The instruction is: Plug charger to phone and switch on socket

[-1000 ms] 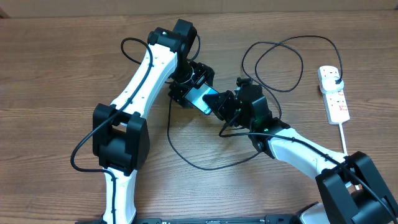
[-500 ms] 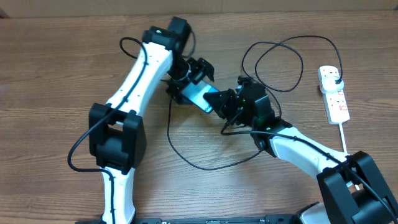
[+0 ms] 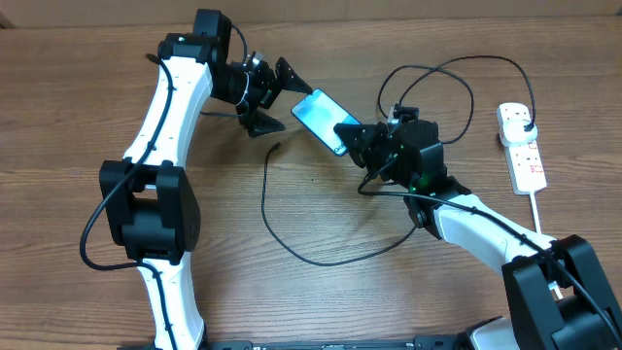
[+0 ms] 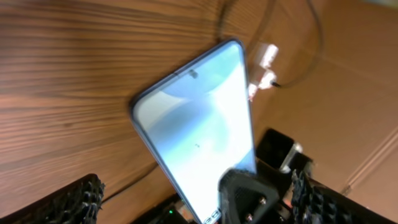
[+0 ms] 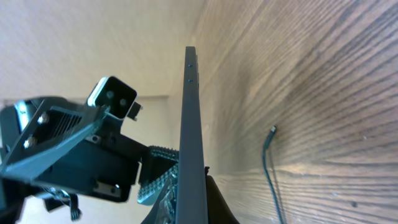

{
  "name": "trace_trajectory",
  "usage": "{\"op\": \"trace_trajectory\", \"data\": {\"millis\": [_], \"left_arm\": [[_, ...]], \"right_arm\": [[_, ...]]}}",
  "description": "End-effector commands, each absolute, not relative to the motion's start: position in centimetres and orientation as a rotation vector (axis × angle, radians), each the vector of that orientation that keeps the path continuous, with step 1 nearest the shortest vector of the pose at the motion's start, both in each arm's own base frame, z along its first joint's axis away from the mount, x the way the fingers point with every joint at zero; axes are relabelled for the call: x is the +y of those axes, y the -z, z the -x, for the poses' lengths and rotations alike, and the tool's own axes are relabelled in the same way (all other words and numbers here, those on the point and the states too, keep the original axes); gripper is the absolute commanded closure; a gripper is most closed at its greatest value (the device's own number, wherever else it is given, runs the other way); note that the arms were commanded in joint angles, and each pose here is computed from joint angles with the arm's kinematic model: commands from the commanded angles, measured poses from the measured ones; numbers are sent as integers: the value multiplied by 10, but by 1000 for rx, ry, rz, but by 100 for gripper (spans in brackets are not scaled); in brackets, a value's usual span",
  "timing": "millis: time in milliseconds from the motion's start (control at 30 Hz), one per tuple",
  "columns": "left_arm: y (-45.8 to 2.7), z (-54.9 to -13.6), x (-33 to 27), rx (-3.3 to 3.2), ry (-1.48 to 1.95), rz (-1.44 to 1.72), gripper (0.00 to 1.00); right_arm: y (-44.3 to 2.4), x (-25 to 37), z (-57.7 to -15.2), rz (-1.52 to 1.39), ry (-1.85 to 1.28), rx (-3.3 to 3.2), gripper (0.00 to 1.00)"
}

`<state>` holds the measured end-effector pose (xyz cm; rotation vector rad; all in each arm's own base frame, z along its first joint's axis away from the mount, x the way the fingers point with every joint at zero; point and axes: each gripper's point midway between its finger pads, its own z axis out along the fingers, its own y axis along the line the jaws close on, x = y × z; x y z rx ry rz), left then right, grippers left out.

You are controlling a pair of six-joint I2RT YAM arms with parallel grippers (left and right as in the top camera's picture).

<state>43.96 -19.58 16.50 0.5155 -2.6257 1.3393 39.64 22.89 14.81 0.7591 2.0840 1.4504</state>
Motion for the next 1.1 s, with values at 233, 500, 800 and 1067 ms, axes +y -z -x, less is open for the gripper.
{"op": "trace_trajectory", "data": {"millis": [233,500,800,1067], "left_arm": [[-214,-442,-223,-2464,-1703,-271,1],[-215,-445,-223,-2462,-1707,-289,7],[-222,-459,-225,-2450,-1741,-353,10],[-218,-468,-223,-2436,-1691,-499,17]], "right_arm": [[-221,223,-434,-865,-1531,1838,96],[-243,222,-448,-974,-1550,1795,96],[-250,221,-451,-1145,-1630,1725,96],[-259,225,-452,-1231,-1715,1669,96]]}}
